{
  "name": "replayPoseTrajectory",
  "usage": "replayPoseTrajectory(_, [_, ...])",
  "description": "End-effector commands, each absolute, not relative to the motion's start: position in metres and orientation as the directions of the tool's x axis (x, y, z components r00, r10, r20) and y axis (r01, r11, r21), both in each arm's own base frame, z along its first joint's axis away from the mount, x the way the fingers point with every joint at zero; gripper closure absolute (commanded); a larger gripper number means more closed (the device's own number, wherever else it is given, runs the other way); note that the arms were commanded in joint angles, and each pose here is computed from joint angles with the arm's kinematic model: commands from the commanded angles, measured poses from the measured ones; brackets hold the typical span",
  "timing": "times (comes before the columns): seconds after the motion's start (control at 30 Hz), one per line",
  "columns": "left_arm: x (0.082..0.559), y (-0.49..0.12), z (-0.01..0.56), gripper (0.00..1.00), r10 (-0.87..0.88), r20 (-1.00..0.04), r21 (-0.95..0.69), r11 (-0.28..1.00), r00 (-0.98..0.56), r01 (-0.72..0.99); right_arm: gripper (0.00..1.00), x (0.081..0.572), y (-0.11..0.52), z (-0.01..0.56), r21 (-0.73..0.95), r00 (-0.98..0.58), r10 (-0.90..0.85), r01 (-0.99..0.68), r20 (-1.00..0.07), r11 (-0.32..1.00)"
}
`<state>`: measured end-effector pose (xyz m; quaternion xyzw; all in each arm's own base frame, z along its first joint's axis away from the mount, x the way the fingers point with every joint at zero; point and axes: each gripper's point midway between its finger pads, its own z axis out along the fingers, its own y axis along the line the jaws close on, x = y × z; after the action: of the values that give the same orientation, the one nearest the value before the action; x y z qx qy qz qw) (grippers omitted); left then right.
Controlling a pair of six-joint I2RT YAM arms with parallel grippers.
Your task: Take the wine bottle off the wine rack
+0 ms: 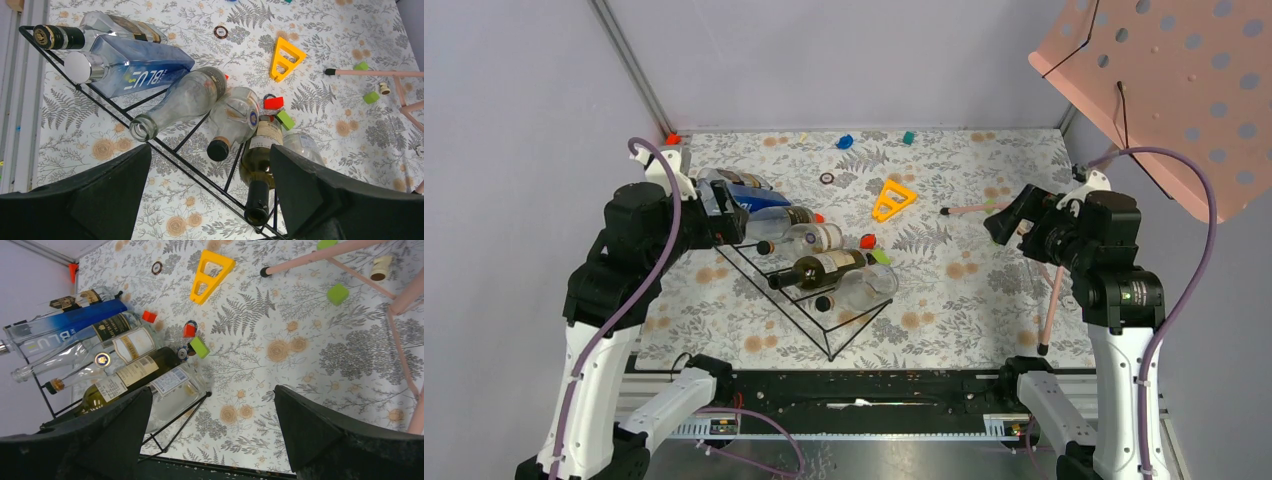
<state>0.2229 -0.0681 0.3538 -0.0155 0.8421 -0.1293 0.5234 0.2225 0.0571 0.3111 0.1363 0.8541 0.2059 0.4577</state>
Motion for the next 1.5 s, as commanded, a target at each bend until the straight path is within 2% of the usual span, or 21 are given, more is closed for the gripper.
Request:
replayPoseTrajectory(0.0, [0.234, -0.072, 0.372, 0.01, -0.189, -0.903, -0.255, 0.958, -0.385, 0.128, 0.01, 0.229, 0.074, 0.327, 0.547, -0.544, 0.446, -0.029, -0.711, 0.837])
replayPoseTrajectory(0.17, [0.238, -0.065, 0.373, 0.01, -0.197, -0.910, -0.246, 0.965, -0.363, 0.091, 0.01, 0.245, 0.101, 0.329, 0.707, -0.584, 0.551, -0.057, -0.596, 0.705])
replayPoseTrajectory(0.37, [0.238, -0.056, 0.363, 0.01, -0.195, -0.910, -0.226, 0.973, -0.365, 0.044, 0.01, 0.262, 0.104, 0.327, 0.743, -0.576, 0.588, -0.050, -0.568, 0.668])
replayPoseTrajectory(0.43, [0.238, -0.058, 0.358, 0.01, -0.190, -0.907, -0.226, 0.973, -0.377, 0.053, 0.01, 0.264, 0.110, 0.332, 0.726, -0.578, 0.563, -0.076, -0.590, 0.683])
replayPoseTrajectory(0.53, [0.238, -0.059, 0.355, 0.01, -0.182, -0.904, -0.221, 0.974, -0.386, 0.059, 0.01, 0.260, 0.129, 0.341, 0.643, -0.569, 0.464, -0.155, -0.679, 0.750])
replayPoseTrajectory(0.73, [0.237, -0.056, 0.342, 0.01, -0.164, -0.908, -0.201, 0.978, -0.385, 0.056, 0.01, 0.244, 0.177, 0.342, 0.452, -0.491, 0.227, -0.408, -0.841, 0.793])
replayPoseTrajectory(0.87, [0.234, -0.055, 0.328, 0.01, -0.166, -0.914, -0.202, 0.978, -0.370, 0.058, 0.01, 0.216, 0.210, 0.337, 0.328, -0.388, 0.071, -0.652, -0.919, 0.684])
replayPoseTrajectory(1.03, [0.231, -0.050, 0.322, 0.01, -0.211, -0.919, -0.233, 0.972, -0.333, 0.027, 0.01, 0.184, 0.240, 0.327, 0.266, -0.335, -0.042, -0.813, -0.941, 0.518])
replayPoseTrajectory(1.13, [0.230, -0.049, 0.325, 0.01, -0.247, -0.920, -0.265, 0.964, -0.304, 0.017, 0.00, 0.169, 0.257, 0.321, 0.208, -0.274, -0.102, -0.883, -0.956, 0.421])
replayPoseTrajectory(1.33, [0.229, -0.055, 0.332, 0.01, -0.280, -0.916, -0.304, 0.952, -0.287, 0.042, 0.07, 0.145, 0.286, 0.288, -0.004, -0.058, -0.279, -0.976, -0.958, 0.219])
replayPoseTrajectory(1.47, [0.227, -0.056, 0.331, 0.01, -0.296, -0.908, -0.320, 0.947, -0.297, 0.036, 0.08, 0.141, 0.299, 0.280, -0.080, 0.030, -0.313, -0.986, -0.949, 0.148])
